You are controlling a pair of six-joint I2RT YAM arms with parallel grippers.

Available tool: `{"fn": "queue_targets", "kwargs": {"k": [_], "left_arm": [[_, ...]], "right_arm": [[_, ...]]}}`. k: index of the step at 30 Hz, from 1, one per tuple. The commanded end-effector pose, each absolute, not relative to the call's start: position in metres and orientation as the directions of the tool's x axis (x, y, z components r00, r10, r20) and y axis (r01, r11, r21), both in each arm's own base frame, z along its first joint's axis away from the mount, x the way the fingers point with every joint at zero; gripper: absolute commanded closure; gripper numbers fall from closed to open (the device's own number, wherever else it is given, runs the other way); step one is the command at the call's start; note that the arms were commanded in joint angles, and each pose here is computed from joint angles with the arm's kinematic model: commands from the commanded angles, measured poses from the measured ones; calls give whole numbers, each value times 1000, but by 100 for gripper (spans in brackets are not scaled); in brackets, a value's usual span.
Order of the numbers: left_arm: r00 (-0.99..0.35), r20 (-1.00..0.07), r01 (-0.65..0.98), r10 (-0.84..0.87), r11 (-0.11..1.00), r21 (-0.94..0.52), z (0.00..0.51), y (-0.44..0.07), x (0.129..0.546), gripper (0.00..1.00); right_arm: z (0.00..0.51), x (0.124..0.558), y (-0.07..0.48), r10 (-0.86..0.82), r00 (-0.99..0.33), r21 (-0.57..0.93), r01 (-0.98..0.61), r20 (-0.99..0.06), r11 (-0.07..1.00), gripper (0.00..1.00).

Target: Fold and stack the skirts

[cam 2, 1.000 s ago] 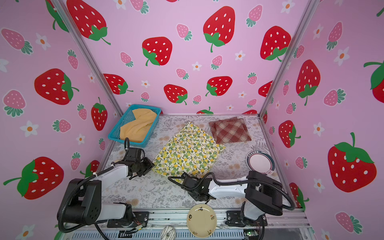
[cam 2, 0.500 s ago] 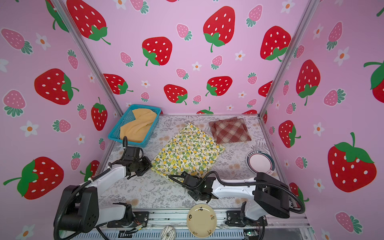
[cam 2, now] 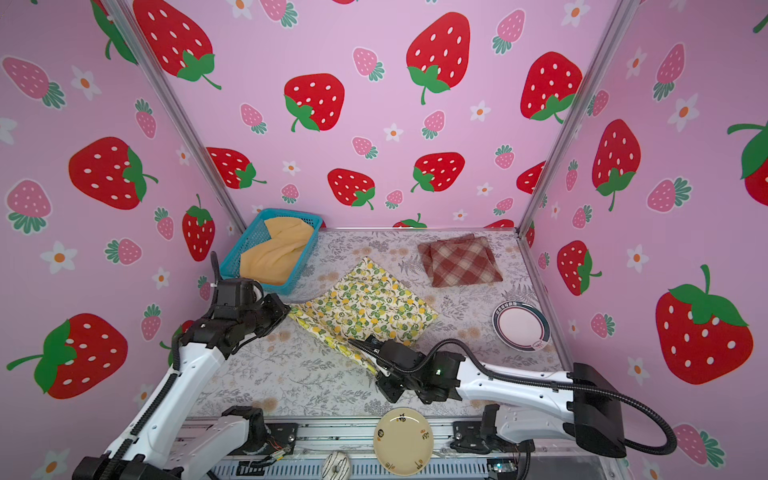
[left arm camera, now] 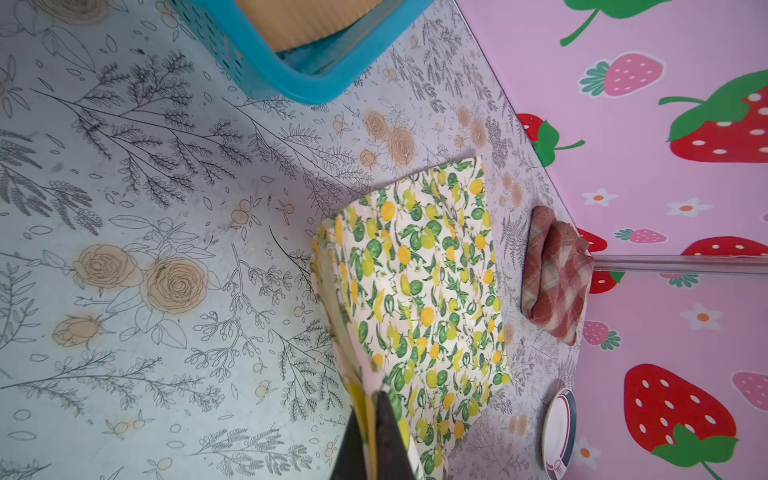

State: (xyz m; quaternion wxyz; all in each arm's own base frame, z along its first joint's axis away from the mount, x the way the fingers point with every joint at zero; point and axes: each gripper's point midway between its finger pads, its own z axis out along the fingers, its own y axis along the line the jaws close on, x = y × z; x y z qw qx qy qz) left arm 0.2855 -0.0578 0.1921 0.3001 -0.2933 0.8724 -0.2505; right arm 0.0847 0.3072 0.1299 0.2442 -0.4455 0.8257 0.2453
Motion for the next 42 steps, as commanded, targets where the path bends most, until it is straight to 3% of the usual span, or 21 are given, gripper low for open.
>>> {"fn": "queue_targets", "kwargs": {"k": [1, 10, 22, 30, 42], "left_arm": [[-613, -401, -337, -681, 684, -647, 229, -58, 286, 100], [-652, -429, -260, -625, 716, -648, 245, -101, 360, 100], [-718, -356, -318, -598, 737, -597, 182, -138, 465, 100], [-711, -343, -398, -614, 753, -524, 133, -135, 496, 100], [-733, -298, -429, -612, 756, -494, 91, -145, 518, 100]], "right_arm": [[147, 84, 299, -556, -553, 281, -819, -620, 501, 100], [164, 147, 275, -447, -639, 305, -728, -626, 614, 100], [115, 223, 261, -396, -740, 329, -621, -543, 711, 100], [84, 258, 247, -409, -773, 277, -579, -485, 767, 100], [67, 296, 239, -384, -786, 239, -541, -484, 806, 100]]}}
